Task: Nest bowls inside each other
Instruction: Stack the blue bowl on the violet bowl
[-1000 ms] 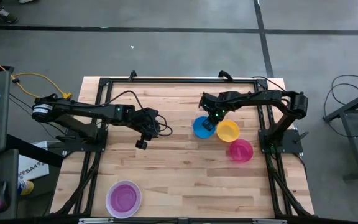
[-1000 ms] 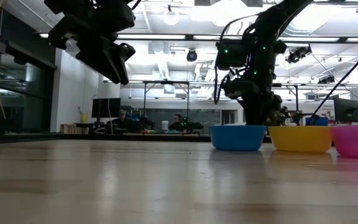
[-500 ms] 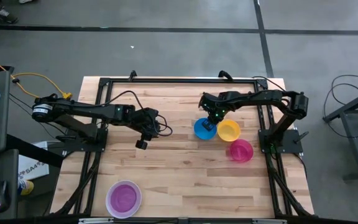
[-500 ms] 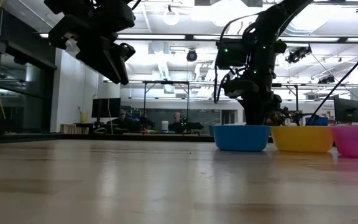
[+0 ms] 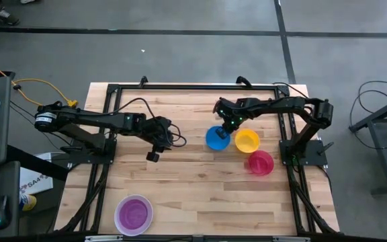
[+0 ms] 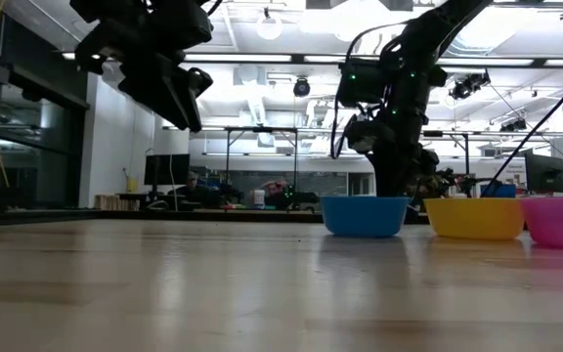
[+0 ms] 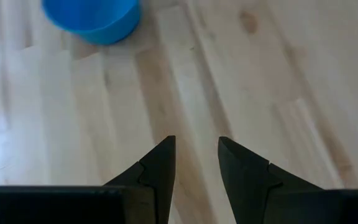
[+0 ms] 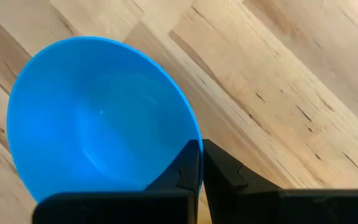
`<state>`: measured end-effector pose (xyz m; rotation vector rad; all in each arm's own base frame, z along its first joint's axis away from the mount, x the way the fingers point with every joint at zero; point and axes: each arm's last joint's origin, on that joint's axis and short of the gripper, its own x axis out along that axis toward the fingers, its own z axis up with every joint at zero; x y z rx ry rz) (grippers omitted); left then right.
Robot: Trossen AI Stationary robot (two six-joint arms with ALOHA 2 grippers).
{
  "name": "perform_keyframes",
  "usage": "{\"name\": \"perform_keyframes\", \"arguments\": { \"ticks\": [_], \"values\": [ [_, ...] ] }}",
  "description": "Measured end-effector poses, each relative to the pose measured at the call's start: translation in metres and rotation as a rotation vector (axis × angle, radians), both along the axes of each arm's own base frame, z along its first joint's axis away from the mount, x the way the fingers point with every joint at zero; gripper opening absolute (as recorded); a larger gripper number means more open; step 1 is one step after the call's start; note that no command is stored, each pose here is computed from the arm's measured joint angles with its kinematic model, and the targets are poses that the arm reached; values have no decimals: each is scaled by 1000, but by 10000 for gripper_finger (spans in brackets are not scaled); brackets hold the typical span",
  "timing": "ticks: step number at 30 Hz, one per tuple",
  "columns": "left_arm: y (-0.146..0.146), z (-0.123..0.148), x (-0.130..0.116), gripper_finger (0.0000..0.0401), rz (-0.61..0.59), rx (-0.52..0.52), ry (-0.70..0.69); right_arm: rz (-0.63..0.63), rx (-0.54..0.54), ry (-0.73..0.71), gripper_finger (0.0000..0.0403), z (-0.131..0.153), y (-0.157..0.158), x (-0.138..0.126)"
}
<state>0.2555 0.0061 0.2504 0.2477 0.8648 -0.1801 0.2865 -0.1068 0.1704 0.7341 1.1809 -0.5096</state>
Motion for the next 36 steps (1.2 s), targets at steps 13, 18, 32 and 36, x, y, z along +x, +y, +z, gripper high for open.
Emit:
{"name": "perform_keyframes", "arguments": {
  "ticks": [13, 18, 32, 36],
  "values": [
    [-20, 6, 6, 120, -243, 40, -103, -3, 39, -63, 4, 13, -1, 9],
    [-29, 10, 8, 120, -262, 133, -138, 20, 36, -75, 4, 16, 6, 14],
    [-33, 1, 52, 120, -288, 153, -64, 119, 50, -109, 4, 26, 50, 32],
    [-35, -1, 66, 120, -295, 155, -54, 143, 53, -109, 4, 26, 59, 34]
  ]
}}
